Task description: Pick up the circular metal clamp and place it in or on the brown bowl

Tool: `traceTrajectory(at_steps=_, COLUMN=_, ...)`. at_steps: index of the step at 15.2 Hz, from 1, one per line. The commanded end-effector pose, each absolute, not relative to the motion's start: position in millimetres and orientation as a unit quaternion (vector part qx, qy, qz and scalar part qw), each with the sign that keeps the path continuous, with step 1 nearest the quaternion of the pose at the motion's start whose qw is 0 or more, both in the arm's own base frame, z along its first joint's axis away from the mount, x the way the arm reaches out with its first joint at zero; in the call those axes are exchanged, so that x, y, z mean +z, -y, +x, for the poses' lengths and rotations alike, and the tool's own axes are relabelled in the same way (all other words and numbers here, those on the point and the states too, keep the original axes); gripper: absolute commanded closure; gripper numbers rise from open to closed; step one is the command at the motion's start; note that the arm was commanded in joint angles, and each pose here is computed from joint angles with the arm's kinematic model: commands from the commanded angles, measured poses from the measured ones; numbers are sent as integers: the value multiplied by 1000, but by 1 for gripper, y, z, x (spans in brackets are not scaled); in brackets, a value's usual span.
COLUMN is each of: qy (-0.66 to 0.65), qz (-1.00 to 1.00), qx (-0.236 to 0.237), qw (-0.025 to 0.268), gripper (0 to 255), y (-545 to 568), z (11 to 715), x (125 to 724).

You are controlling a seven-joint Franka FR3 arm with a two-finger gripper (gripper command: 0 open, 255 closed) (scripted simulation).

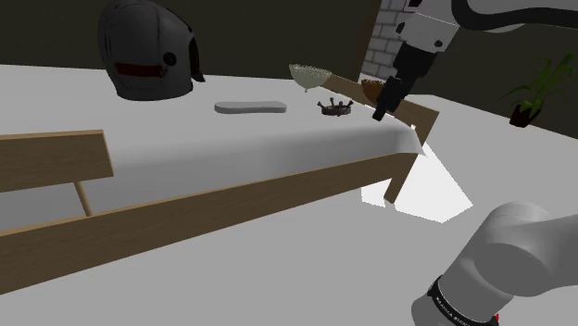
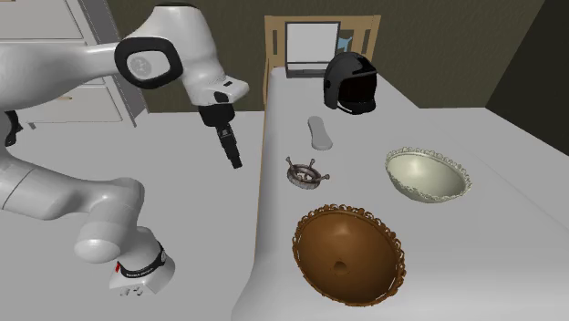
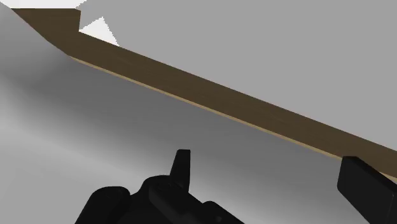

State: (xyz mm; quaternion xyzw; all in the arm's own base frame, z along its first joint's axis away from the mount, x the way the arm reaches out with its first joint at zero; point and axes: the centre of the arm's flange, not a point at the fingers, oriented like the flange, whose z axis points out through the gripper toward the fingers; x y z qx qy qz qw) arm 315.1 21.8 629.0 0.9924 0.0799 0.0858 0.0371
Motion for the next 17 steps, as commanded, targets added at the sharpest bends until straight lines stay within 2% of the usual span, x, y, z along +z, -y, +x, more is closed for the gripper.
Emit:
traceTrajectory(at_steps=1, qy=-80, qz=992, qx=86, qw=37, gripper=0, y=-22, z=315, x=629)
traceTrajectory(at_steps=12, qy=-2, qz=977, qx=-18, qw=212, gripper=0, y=-83, z=491, x=636)
traceTrajectory(at_steps=17, qy=-2, qz=977, qx=-18, qw=212, gripper=0, y=-72, z=490, x=612)
